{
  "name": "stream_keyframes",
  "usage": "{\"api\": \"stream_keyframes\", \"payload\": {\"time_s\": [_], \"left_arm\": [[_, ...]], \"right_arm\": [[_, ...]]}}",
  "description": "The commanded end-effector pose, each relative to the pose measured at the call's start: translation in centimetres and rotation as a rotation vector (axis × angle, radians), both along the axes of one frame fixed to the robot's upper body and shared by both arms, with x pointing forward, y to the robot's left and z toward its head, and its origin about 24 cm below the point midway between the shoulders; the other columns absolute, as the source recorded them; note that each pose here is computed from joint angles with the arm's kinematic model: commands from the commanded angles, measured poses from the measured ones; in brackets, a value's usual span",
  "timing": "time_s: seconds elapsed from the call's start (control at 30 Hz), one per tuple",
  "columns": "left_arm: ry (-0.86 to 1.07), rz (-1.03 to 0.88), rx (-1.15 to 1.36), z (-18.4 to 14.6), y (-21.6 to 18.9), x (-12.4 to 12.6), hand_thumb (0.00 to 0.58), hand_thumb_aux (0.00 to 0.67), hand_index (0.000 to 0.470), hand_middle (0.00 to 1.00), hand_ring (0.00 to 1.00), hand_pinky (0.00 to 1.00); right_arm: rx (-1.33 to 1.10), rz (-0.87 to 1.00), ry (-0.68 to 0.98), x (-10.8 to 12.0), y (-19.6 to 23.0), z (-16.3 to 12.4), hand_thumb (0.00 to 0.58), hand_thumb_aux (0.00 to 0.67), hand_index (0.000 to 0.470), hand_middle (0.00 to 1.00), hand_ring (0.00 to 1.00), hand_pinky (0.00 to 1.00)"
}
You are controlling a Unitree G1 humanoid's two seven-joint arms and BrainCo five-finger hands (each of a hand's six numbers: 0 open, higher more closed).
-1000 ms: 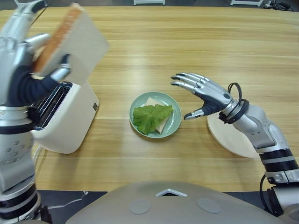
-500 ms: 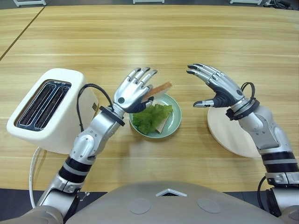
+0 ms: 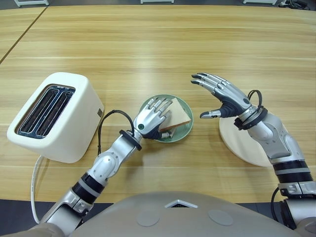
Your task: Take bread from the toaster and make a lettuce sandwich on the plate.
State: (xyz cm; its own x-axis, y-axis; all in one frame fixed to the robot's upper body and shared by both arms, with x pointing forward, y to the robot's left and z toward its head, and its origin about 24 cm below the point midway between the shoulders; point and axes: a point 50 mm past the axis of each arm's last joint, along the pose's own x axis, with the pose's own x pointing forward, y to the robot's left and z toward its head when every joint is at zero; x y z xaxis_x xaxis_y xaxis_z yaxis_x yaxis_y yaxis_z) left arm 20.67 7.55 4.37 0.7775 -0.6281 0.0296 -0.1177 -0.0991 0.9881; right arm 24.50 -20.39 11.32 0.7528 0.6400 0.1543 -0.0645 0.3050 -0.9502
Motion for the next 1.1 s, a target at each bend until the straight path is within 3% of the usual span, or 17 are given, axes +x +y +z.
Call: {"api": "stream_keyframes", "payload": {"time_s": [0.03,0.1,0.17,0.23,0.27,0.37,0.47,0.5,0.53,0.57,0.6,0.63,0.67,0.73,0.77,0.97,1.1], "left_arm": [[-0.011,0.035,-0.009,0.9,0.8,-0.2,0.0,0.0,0.0,0.0,0.0,0.0],[-0.027,0.055,-0.02,1.6,1.4,-0.1,0.0,0.0,0.0,0.0,0.0,0.0],[-0.033,0.074,-0.044,2.4,2.0,-0.2,0.132,0.081,0.057,0.0,0.0,0.0],[-0.034,0.092,-0.074,3.1,2.6,-0.4,0.083,0.05,0.035,0.0,0.0,0.0],[-0.028,0.101,-0.104,3.6,3.0,-0.6,0.0,0.0,0.0,0.0,0.0,0.0],[0.023,0.101,-0.258,5.4,4.2,-1.4,0.0,0.0,0.0,0.0,0.0,0.0],[0.248,0.012,-0.464,6.4,4.9,-3.2,0.0,0.0,0.0,0.0,0.0,0.0],[0.341,-0.018,-0.49,6.1,5.3,-3.8,0.058,0.034,0.024,0.0,0.0,0.0],[0.424,-0.038,-0.489,5.6,5.6,-4.3,0.027,0.016,0.011,0.0,0.0,0.0],[0.502,-0.052,-0.475,5.0,6.0,-4.9,0.0,0.0,0.0,0.0,0.0,0.0],[0.57,-0.067,-0.464,4.5,6.3,-5.3,0.156,0.097,0.068,0.0,0.0,0.0],[0.625,-0.074,-0.462,4.0,6.5,-5.6,0.47,0.378,0.265,0.29,0.29,0.29],[0.697,-0.079,-0.432,3.2,6.7,-5.9,0.58,0.67,0.47,1.0,1.0,1.0],[0.812,-0.077,-0.373,1.7,6.9,-6.5,0.58,0.67,0.47,1.0,1.0,1.0],[0.852,-0.074,-0.344,1.0,6.9,-6.7,0.58,0.67,0.47,1.0,1.0,1.0],[0.955,-0.014,-0.205,-2.3,6.7,-6.7,0.58,0.67,0.47,1.0,1.0,1.0],[0.913,0.035,-0.127,-4.0,6.4,-4.9,0.58,0.67,0.47,1.0,1.0,1.0]], "right_arm": [[-0.028,0.023,0.029,-0.2,0.3,-0.5,0.0,0.0,0.0,0.0,0.0,0.0],[-0.04,0.041,0.049,-0.4,0.5,-0.9,0.0,0.0,0.0,0.0,0.0,0.0],[-0.07,0.077,0.081,-0.7,0.8,-1.5,0.0,0.0,0.0,0.0,0.0,0.0],[-0.093,0.102,0.105,-1.0,1.0,-1.9,0.0,0.0,0.0,0.0,0.0,0.0],[-0.108,0.113,0.122,-1.1,1.0,-2.1,0.0,0.0,0.0,0.0,0.0,0.0],[-0.135,0.144,0.16,-1.6,0.6,-2.1,0.0,0.0,0.0,0.0,0.0,0.0],[-0.129,0.192,0.243,-2.9,-0.4,-1.3,0.0,0.0,0.0,0.0,0.0,0.0],[-0.155,0.205,0.279,-3.3,-0.7,-1.3,0.0,0.0,0.0,0.0,0.0,0.0],[-0.188,0.221,0.316,-3.8,-0.9,-1.5,0.0,0.0,0.0,0.0,0.0,0.0],[-0.216,0.245,0.366,-4.4,-1.0,-1.7,0.0,0.0,0.0,0.2,0.2,0.2],[-0.236,0.275,0.418,-5.0,-0.8,-2.0,0.205,0.131,0.092,0.46,0.46,0.46],[-0.246,0.307,0.467,-5.6,-0.5,-2.4,0.466,0.373,0.262,0.94,0.94,0.94],[-0.264,0.351,0.523,-6.4,0.0,-3.1,0.559,0.544,0.382,1.0,1.0,1.0],[-0.293,0.415,0.598,-7.3,1.0,-4.2,0.58,0.657,0.461,1.0,1.0,1.0],[-0.305,0.434,0.618,-7.5,1.3,-4.6,0.58,0.667,0.468,1.0,1.0,1.0],[-0.427,0.459,0.649,-7.3,3.1,-7.9,0.58,0.67,0.47,1.0,1.0,1.0],[-0.481,0.415,0.633,-5.8,4.2,-9.9,0.58,0.67,0.47,1.0,1.0,1.0]]}}
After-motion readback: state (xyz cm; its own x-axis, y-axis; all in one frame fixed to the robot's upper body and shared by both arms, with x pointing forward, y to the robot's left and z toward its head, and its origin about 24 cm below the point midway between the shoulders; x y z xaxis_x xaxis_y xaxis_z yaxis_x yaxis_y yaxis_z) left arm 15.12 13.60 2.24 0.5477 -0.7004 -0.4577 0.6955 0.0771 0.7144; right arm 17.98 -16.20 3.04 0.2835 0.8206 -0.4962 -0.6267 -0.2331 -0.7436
